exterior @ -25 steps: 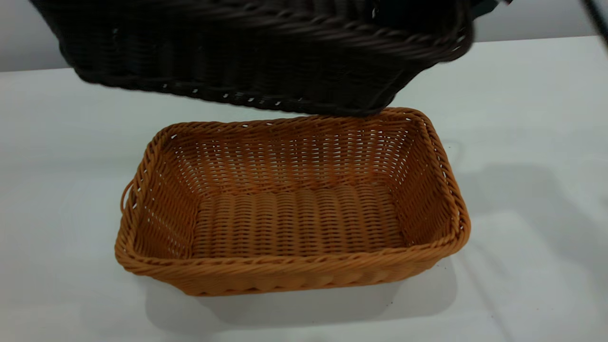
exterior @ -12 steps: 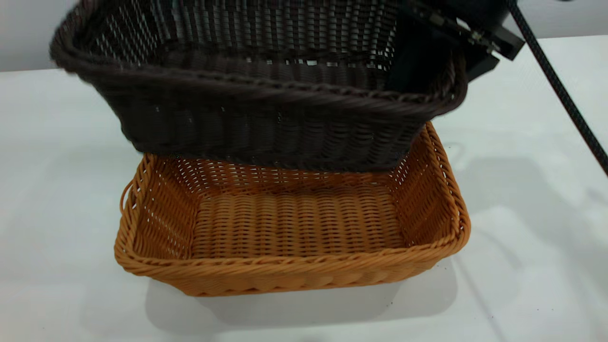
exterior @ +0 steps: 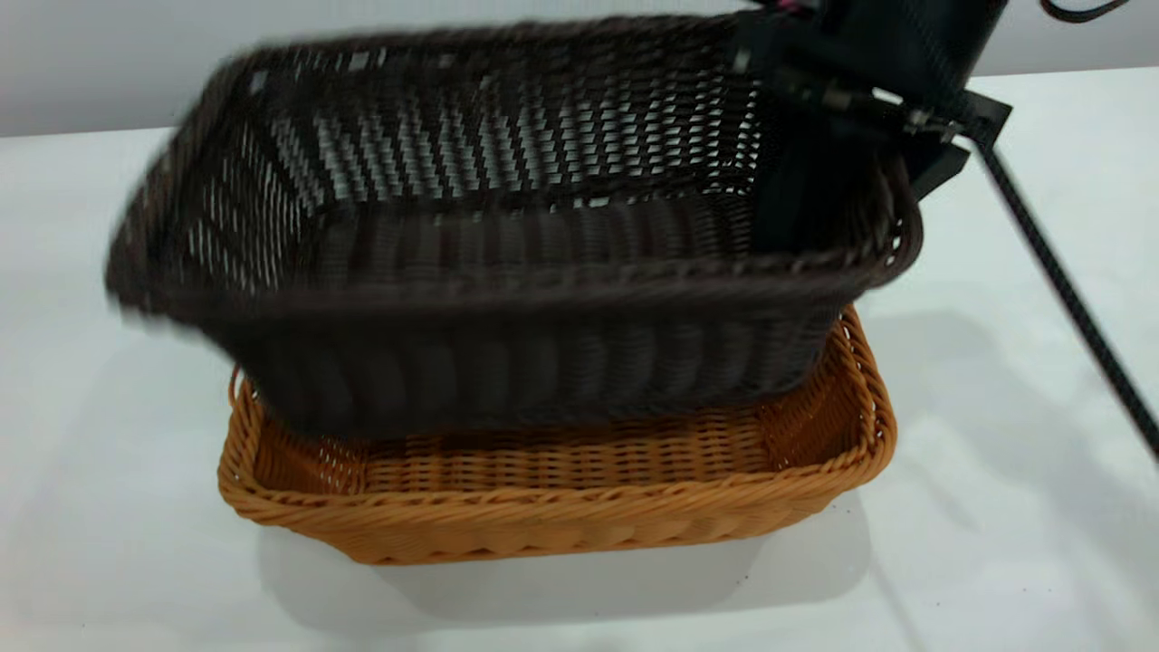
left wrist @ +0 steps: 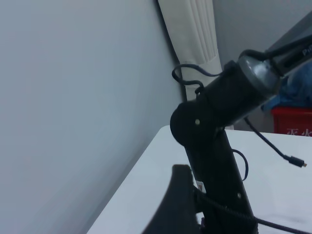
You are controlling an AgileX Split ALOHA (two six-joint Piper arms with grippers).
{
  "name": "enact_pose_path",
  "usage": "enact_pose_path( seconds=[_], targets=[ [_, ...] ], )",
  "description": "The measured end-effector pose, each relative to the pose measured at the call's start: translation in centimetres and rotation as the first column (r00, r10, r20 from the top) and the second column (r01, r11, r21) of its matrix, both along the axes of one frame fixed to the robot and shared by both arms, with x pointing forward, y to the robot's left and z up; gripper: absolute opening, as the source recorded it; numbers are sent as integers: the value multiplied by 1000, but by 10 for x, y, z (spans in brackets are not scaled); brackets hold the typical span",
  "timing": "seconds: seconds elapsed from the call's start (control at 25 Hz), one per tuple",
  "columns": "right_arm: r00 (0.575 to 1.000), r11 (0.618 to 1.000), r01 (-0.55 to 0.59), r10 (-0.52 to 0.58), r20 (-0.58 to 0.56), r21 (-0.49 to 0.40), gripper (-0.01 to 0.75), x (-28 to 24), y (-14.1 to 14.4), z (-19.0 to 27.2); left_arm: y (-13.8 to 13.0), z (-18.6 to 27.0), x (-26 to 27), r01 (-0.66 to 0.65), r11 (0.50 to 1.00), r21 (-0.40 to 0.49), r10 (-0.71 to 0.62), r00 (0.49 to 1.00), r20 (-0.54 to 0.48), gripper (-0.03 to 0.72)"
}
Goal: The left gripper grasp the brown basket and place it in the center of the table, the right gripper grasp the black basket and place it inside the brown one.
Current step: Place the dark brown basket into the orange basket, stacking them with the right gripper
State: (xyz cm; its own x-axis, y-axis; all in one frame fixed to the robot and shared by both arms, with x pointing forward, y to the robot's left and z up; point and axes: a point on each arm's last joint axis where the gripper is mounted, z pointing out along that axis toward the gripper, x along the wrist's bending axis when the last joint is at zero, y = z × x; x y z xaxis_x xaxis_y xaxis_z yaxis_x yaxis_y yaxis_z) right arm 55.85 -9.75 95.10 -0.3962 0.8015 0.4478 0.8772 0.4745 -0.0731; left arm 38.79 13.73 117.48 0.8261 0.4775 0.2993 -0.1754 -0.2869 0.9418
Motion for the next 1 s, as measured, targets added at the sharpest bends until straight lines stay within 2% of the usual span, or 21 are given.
enact_pose_path(
  seconds=[0.16, 0.64, 1.0],
  targets=[
    [999, 999, 45, -46, 12, 11, 299, 3, 2, 0, 0, 0, 0, 0, 1000, 1, 0, 1000, 2, 615],
    [998, 996, 42, -45, -47, -80, 299, -10, -10, -18, 0, 0, 0, -1, 1000, 1, 1, 1000, 4, 615],
    [995, 994, 102, -102, 6, -46, 299, -7, -7, -24, 0, 0, 0, -1, 1000, 0, 1, 1000, 4, 615]
  ],
)
